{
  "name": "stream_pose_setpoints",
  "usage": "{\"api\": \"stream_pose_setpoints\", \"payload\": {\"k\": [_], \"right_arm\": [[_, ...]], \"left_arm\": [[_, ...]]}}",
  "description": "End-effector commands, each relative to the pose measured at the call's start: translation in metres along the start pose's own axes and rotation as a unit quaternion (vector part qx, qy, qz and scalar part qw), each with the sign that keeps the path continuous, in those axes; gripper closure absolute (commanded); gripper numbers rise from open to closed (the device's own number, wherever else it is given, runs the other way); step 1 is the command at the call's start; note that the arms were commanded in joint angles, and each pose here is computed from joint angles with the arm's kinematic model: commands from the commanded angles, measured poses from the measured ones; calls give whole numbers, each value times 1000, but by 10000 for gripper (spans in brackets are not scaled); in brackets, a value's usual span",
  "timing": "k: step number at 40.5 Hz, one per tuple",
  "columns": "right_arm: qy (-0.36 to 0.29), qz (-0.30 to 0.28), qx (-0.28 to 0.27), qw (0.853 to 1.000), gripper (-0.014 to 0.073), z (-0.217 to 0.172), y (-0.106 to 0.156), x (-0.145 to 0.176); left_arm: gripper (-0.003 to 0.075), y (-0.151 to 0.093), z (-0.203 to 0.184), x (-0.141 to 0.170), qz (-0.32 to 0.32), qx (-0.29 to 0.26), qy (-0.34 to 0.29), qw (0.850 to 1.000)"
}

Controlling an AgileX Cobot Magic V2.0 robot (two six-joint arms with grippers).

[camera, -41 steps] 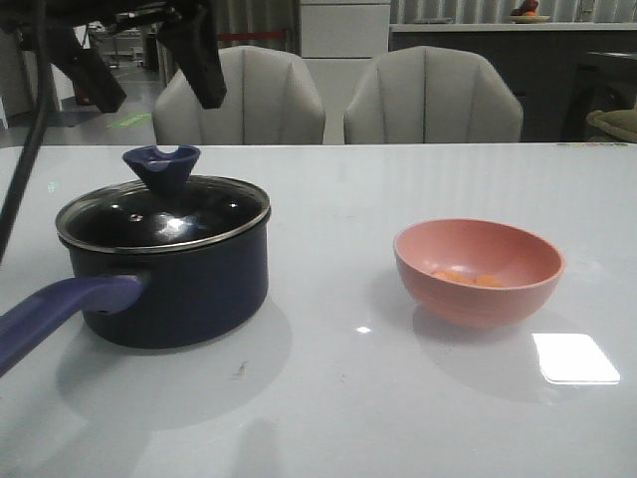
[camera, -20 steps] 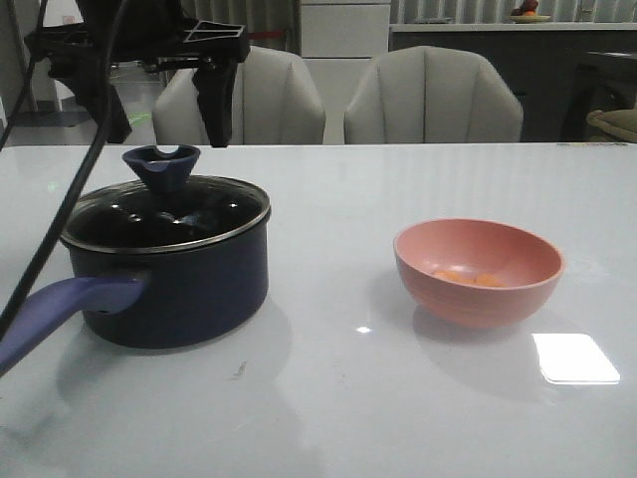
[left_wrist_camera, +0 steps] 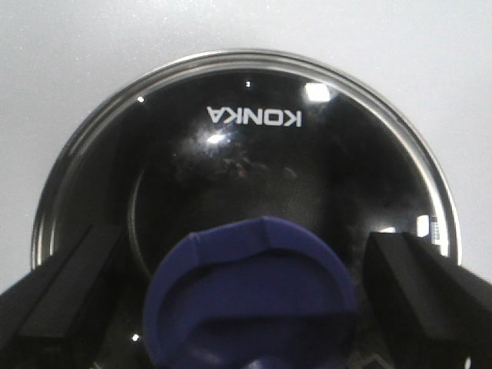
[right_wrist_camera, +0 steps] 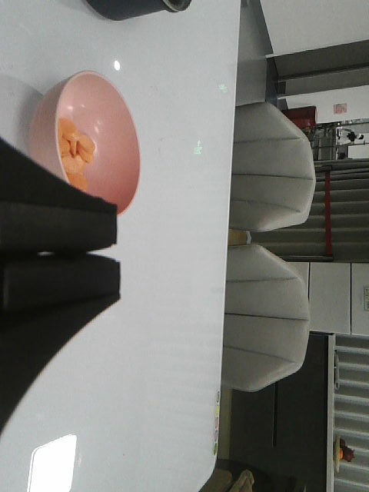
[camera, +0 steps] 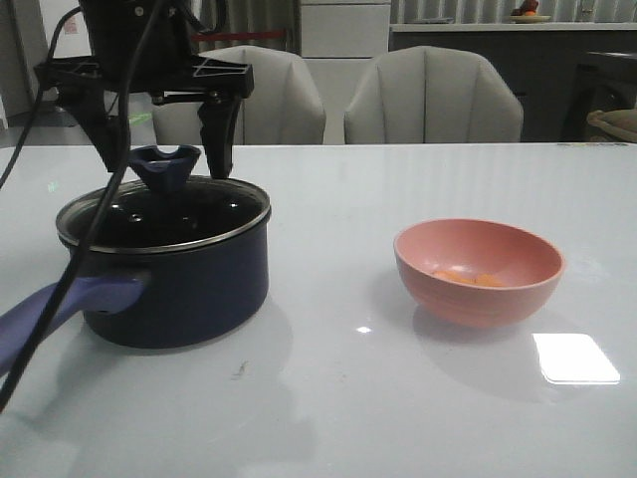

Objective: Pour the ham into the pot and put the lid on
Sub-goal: 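Lower the left gripper onto the purple knob of the glass lid, then grasp the knob with the left gripper and lift the lid off the pot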

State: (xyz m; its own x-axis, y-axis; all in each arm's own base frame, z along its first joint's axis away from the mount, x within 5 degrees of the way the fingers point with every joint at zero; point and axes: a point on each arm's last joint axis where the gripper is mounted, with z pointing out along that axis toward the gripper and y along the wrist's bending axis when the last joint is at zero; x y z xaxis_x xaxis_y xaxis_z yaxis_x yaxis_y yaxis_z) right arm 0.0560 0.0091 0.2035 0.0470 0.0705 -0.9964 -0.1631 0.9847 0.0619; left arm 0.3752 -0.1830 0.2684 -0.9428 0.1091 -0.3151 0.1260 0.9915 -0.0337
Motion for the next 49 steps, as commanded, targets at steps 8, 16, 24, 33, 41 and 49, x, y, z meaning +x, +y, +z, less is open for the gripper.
{"api": "stream_pose_setpoints", "payload": {"k": [8,16,24,33,41,49], "right_arm": [[-49,-4,0,999,448,-2,0,-10],[-49,-4,0,999,448,-2,0,-10],[-49,-4,0,999,448,-2,0,-10],[-49,-4,0,999,448,-2,0,-10],[-49,-4,0,999,448,-2,0,-10],[-49,-4,0,999,448,-2,0,-10]], "left_arm": [[237,-3,-28,-4,-8,18,-32,999],[359,-3,-28,-4,-8,18,-32,999],[389,-3,-28,-4,-8,18,-32,999],[389,-1,-33,-4,-8,16,-40,999],[390,4,-50,-4,-12,20,-59,998],[390,29,-77,-6,-33,16,-89,995]]}}
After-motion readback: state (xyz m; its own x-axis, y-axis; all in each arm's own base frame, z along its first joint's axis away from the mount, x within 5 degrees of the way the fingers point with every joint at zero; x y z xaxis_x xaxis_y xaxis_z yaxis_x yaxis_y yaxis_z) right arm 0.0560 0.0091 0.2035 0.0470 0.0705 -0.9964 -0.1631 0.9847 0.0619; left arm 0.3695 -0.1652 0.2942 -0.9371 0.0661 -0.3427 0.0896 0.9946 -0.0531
